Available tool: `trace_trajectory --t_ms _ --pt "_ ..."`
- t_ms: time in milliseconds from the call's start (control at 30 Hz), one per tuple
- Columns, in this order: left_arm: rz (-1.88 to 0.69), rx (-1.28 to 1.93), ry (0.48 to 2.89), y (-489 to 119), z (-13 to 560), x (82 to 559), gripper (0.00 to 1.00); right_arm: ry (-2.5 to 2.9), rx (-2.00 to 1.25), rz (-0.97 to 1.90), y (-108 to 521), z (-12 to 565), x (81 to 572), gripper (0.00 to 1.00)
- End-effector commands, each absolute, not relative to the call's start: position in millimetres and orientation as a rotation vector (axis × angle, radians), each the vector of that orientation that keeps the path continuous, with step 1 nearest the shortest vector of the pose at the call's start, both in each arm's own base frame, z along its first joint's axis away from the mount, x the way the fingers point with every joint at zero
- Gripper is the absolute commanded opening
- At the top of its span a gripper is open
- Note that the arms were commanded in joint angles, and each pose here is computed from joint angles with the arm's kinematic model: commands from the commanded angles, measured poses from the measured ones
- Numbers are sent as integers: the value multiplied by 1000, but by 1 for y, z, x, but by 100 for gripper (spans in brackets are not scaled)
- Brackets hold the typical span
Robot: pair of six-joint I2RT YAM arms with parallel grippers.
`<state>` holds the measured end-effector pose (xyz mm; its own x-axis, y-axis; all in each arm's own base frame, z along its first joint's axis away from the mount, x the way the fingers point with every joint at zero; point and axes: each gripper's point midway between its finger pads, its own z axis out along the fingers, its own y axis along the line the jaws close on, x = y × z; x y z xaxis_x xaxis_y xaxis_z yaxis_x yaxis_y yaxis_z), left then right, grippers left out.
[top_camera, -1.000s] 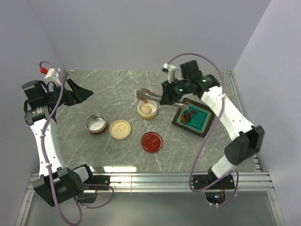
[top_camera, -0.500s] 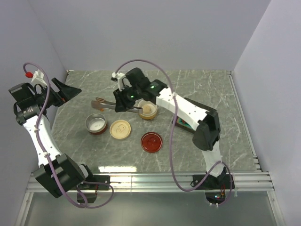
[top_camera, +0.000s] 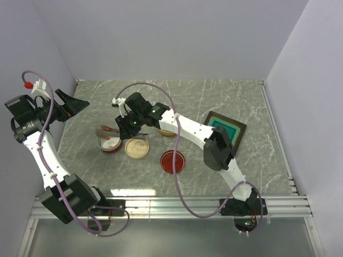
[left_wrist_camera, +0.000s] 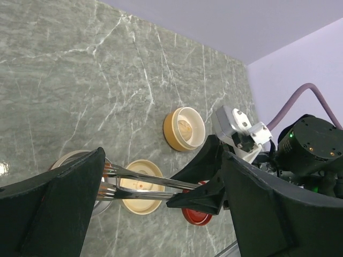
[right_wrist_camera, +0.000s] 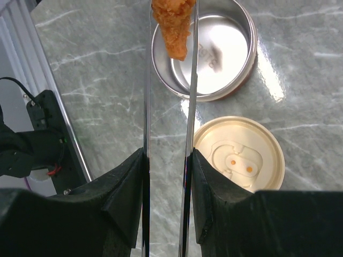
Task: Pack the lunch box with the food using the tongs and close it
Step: Place the food into the lunch box
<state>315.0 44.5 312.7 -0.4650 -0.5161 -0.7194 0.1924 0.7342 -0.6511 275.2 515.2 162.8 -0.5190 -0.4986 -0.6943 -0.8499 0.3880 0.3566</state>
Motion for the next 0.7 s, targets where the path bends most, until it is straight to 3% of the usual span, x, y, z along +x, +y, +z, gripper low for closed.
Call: trace_trajectory --t_ms 0,667 --pt "-826 -168 1856 44 329 314 96 2065 -1130 995 533 182 281 22" --pt "-802 -155 1864 46 327 315 96 2201 -1142 1035 526 138 263 24"
